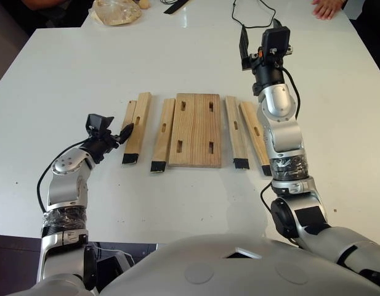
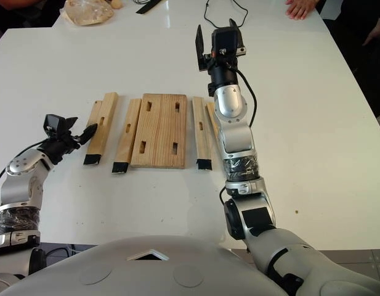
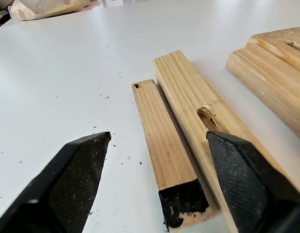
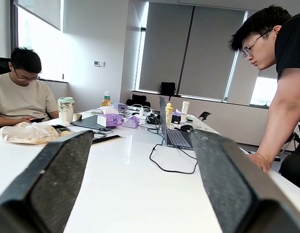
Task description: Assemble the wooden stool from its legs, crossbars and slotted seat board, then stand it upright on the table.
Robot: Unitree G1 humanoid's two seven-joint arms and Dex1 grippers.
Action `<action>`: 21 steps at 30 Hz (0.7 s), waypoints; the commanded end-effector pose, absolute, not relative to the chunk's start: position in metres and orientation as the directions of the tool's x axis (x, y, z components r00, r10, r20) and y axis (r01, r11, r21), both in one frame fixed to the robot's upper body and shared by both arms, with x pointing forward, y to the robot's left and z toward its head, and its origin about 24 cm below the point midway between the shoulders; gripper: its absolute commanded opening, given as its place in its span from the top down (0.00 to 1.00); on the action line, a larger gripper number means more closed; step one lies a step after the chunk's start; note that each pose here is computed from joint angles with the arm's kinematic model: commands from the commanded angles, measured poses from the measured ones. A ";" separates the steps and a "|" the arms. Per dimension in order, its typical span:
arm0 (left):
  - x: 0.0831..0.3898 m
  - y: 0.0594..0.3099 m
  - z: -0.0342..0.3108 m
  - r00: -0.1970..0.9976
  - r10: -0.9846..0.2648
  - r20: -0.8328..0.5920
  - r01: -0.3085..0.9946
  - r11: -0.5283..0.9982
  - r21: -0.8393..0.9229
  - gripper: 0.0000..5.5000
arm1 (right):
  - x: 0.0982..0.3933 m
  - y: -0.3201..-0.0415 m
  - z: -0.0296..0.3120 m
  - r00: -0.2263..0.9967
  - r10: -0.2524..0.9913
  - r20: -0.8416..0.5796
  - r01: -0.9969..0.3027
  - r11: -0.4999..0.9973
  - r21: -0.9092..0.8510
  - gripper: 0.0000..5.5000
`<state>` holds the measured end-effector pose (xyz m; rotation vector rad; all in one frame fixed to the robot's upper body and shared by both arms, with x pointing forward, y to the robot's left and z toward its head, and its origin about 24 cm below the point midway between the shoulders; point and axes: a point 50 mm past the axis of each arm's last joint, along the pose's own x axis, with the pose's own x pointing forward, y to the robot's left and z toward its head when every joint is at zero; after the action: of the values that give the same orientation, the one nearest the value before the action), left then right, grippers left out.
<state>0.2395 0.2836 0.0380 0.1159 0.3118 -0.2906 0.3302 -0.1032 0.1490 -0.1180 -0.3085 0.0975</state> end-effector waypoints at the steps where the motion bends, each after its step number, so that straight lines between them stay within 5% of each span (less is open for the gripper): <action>1: 0.235 0.280 0.031 0.900 -0.268 -0.343 0.300 0.953 0.042 0.34 | 0.331 -0.107 0.148 0.949 0.098 0.299 -0.060 0.989 -0.135 0.34; 8: 0.237 0.293 0.054 0.961 -0.195 -0.197 0.186 0.981 -0.060 0.34 | 0.330 -0.112 0.143 0.955 0.084 0.286 -0.045 0.989 -0.140 0.34; 21: 0.218 0.292 0.026 0.904 -0.213 -0.371 0.229 0.973 0.000 0.34 | 0.329 -0.114 0.139 0.959 0.070 0.275 -0.034 0.991 -0.133 0.34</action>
<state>0.2209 0.2934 0.0278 0.0313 0.3490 -0.2074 0.3305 -0.1097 0.1422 -0.1240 -0.2932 0.0694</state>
